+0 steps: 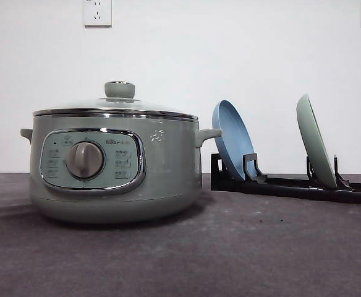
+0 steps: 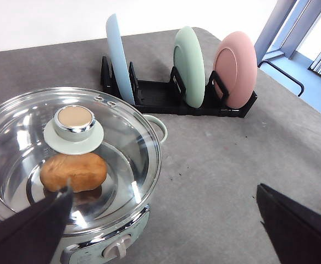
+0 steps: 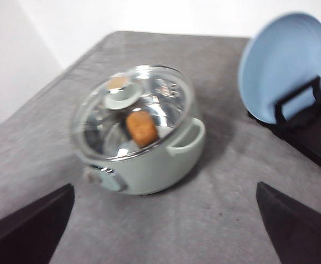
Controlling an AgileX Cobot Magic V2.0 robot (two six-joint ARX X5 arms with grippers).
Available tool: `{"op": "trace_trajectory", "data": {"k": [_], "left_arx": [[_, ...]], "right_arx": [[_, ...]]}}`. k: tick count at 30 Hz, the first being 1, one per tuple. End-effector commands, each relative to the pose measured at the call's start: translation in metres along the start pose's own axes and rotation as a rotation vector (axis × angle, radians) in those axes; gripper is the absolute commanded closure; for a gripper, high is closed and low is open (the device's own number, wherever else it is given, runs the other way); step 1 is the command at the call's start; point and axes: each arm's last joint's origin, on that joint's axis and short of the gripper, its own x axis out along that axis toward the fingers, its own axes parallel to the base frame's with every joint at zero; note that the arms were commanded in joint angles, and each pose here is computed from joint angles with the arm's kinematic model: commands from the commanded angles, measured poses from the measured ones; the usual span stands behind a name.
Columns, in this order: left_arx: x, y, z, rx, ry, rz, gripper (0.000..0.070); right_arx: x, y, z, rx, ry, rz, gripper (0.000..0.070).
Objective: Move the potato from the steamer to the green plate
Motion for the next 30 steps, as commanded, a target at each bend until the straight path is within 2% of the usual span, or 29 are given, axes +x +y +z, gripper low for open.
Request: {"op": "trace_trajectory", "data": {"k": [1, 9, 17, 23, 30], "left_arx": [[-0.002, -0.002, 0.007, 0.015, -0.027, -0.013, 0.0000], [-0.001, -0.002, 0.007, 0.026, -0.021, -0.012, 0.0000], [0.002, 0.000, 0.006, 0.019, -0.007, -0.011, 0.0000], [0.002, 0.000, 0.006, 0.019, -0.007, -0.011, 0.0000], [0.002, 0.000, 0.006, 0.019, -0.007, -0.011, 0.0000]], "right_arx": [[0.011, -0.005, 0.010, 0.069, 0.007, -0.014, 0.0000], [0.069, -0.043, 0.046, 0.164, 0.112, -0.120, 0.0000], [0.118, -0.089, 0.087, 0.229, 0.149, -0.203, 0.0000], [0.148, -0.126, 0.101, 0.278, 0.165, -0.244, 0.0000], [0.172, -0.160, 0.097, 0.312, 0.185, -0.311, 0.0000]]}}
